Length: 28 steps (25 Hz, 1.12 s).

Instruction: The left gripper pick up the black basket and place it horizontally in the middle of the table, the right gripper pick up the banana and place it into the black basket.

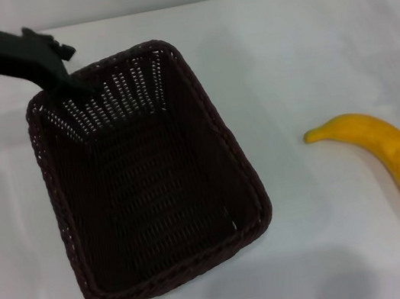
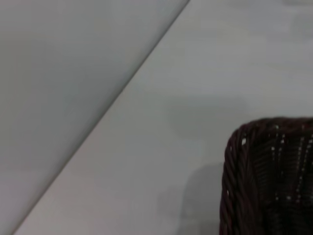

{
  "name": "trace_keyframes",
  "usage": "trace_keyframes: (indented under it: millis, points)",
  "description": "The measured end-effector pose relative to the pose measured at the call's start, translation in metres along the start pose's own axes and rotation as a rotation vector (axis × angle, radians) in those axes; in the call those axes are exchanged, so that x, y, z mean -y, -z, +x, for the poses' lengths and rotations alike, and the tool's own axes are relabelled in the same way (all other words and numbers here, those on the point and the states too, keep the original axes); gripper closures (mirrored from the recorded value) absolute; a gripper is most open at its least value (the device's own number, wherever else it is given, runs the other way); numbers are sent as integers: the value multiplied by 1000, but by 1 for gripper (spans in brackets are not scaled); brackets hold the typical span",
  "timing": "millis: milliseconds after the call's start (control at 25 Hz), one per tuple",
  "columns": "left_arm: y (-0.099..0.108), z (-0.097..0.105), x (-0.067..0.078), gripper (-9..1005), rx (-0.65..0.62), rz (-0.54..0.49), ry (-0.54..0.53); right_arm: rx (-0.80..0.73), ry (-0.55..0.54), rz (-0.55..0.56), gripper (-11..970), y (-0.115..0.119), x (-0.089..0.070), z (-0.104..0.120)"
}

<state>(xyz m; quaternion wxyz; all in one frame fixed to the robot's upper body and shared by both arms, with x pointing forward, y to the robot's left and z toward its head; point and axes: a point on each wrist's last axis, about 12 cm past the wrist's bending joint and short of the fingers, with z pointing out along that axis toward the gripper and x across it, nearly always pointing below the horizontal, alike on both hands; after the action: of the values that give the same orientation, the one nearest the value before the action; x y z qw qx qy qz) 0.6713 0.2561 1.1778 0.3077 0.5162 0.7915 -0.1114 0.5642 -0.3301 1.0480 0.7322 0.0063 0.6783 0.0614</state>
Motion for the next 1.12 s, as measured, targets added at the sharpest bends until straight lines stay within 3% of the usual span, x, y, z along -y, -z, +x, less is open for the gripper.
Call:
trace_keyframes:
  millis: [200,560,800,1000,1120]
  points:
    - [-21,10,6,112,-15,-27,-23,5,-3,-4,94,0,-1,0]
    - [-36,13,13,121,0,-54,-36,12,-5,-5,94,1,-1,-1]
    - [-44,16,19,203,10,-75,-45,10,-4,2,95,3,1,0]
    - [-49,12,24,383,21,-75,-48,15,0,1,95,2,2,-2]
    - [-47,11,24,411,36,-76,-26,19,2,5,95,1,3,-3]
